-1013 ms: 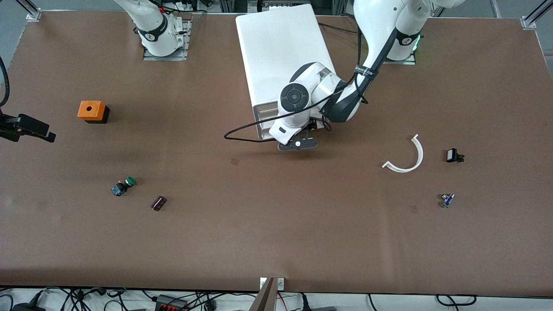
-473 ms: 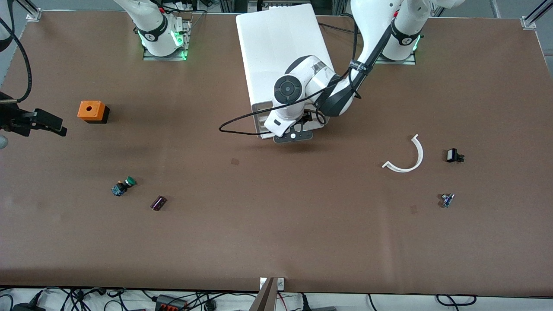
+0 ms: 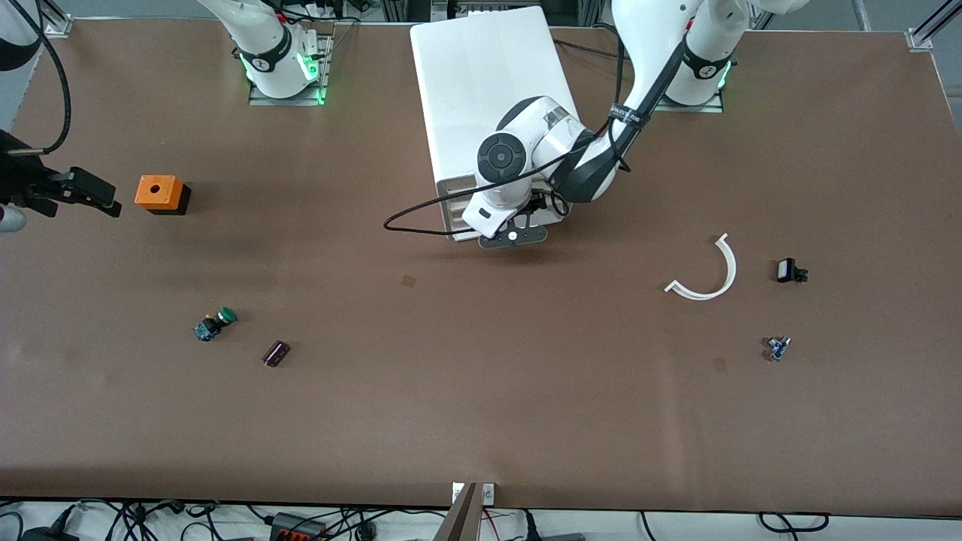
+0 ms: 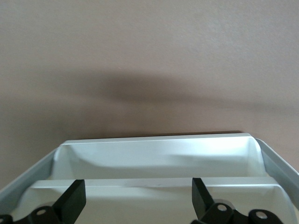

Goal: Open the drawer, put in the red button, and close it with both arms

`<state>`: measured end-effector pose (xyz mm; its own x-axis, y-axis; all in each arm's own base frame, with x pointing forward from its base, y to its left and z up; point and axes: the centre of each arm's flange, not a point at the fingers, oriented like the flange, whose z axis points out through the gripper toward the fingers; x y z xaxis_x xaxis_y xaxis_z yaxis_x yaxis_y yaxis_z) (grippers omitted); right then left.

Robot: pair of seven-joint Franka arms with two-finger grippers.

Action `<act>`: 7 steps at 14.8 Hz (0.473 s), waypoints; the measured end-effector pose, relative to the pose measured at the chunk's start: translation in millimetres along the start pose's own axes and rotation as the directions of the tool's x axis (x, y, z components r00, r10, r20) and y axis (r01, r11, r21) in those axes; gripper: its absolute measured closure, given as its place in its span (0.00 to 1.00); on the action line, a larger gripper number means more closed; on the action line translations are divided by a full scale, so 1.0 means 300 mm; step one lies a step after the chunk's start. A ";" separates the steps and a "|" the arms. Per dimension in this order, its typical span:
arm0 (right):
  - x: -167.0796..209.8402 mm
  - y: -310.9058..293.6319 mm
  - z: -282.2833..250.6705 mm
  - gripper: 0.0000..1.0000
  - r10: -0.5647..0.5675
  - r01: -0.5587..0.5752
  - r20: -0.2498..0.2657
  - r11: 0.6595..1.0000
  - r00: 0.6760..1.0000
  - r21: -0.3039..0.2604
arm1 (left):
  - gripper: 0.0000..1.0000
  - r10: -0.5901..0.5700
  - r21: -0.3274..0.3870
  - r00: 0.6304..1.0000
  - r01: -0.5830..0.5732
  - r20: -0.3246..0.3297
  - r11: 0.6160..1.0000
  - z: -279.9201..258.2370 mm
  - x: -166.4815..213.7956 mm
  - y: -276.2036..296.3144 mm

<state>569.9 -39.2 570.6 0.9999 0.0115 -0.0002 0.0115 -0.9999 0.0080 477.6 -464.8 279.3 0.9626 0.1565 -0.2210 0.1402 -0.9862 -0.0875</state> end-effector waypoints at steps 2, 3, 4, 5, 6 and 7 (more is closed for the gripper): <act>-0.026 -0.001 0.005 0.00 0.000 0.000 0.004 1.000 1.000 0.001 | 0.00 0.022 -0.004 1.000 -0.022 0.002 1.000 -0.085 0.057 -0.069; -0.037 -0.002 0.005 0.00 0.000 0.000 0.005 1.000 1.000 0.002 | 0.00 0.029 -0.011 1.000 -0.029 0.001 1.000 -0.147 0.101 -0.121; -0.046 -0.002 0.005 0.00 0.000 0.000 0.006 1.000 1.000 0.002 | 0.00 0.039 -0.022 0.999 -0.039 -0.002 0.999 -0.221 0.155 -0.189; -0.052 -0.003 0.004 0.00 0.006 -0.006 0.006 1.000 1.000 0.003 | 0.00 0.050 -0.031 0.999 -0.050 -0.004 0.998 -0.297 0.209 -0.268; -0.055 -0.003 0.004 0.00 0.018 -0.018 0.007 1.000 1.000 0.003 | 0.00 0.058 -0.037 0.998 -0.059 -0.005 0.998 -0.369 0.262 -0.355; -0.057 -0.003 0.005 0.00 0.030 -0.030 0.008 1.000 1.000 0.003 | 0.00 0.069 -0.034 0.998 -0.069 -0.007 0.997 -0.433 0.313 -0.448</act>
<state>552.8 -38.6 569.2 0.9998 -0.0184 -0.0077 -0.0184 -0.9998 0.0052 579.1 -324.6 396.5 0.9715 0.0881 -0.2200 0.0815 -0.9959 -0.0390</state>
